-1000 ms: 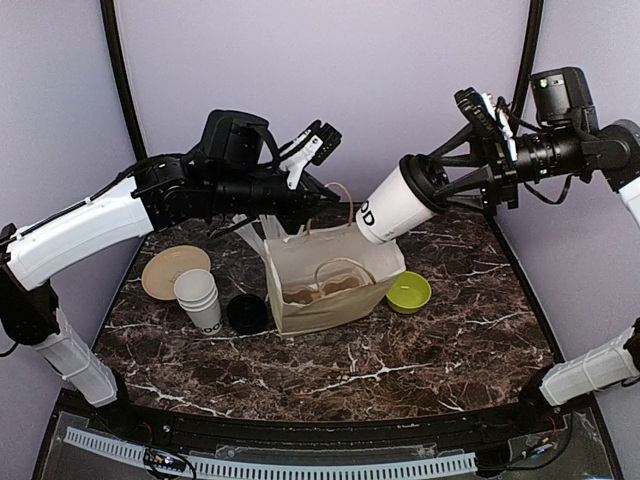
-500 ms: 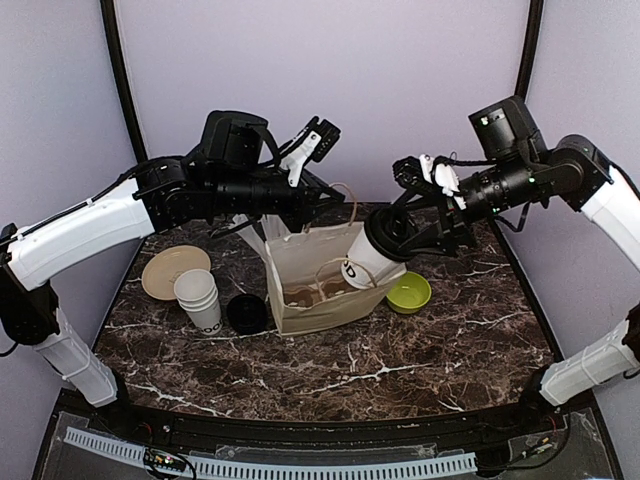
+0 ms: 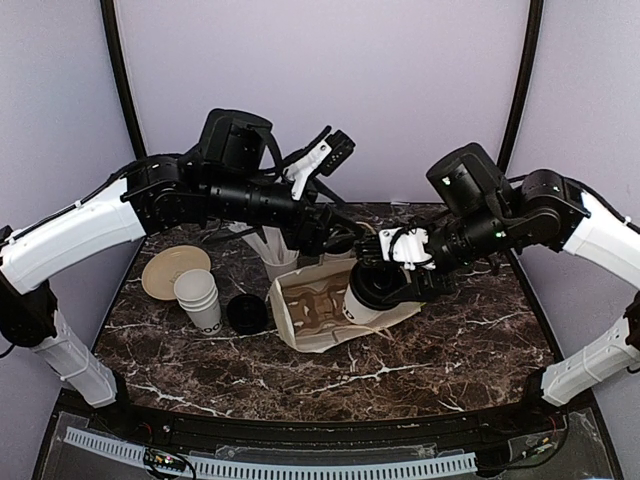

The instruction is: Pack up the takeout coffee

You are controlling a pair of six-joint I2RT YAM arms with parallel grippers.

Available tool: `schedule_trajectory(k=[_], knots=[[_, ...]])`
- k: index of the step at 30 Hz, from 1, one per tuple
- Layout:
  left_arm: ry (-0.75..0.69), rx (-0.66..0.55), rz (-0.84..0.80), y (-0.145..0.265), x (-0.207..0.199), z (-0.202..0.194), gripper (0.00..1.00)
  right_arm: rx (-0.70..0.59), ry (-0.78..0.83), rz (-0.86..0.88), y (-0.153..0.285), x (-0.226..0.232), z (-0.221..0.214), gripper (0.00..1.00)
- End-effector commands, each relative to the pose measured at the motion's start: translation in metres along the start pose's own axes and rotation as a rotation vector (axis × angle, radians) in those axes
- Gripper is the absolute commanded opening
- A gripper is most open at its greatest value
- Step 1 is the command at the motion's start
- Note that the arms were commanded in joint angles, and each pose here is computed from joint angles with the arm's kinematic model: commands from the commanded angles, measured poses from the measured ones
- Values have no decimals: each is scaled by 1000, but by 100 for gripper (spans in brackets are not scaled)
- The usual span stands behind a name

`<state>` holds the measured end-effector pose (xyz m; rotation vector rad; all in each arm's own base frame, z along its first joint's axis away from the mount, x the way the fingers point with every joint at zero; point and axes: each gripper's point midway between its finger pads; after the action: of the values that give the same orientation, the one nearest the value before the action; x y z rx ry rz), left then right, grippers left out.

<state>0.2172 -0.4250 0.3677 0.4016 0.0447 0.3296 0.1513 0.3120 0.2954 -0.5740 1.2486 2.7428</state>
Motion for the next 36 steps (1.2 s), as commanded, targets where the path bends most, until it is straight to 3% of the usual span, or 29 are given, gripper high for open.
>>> schedule_trajectory(k=[1,8,13,17,29,36], knots=[[-70,-33,-48,44,-17,20,73,23,99,-70,-6,1,6,52],[-85,-32,-5,52,-5,22,76,116,246,-65,-21,9,1,49],[-11,-40,241,50,57,9,76,151,317,-101,-30,2,0,49],[34,6,311,38,93,-17,75,192,368,-121,-38,3,-11,49],[12,114,195,-18,95,-70,73,155,593,-312,-37,15,-32,50],[46,197,150,-35,108,-105,71,140,585,-335,-49,10,-24,50]])
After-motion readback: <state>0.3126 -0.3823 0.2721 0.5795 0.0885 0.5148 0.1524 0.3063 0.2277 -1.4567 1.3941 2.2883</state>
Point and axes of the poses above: each gripper's point midway between its finger pads, its own y axis back along the fingers, its own x axis along the line the jaws close on, z = x × y, and after that the axes turned 3 degrees about -y, right-handed
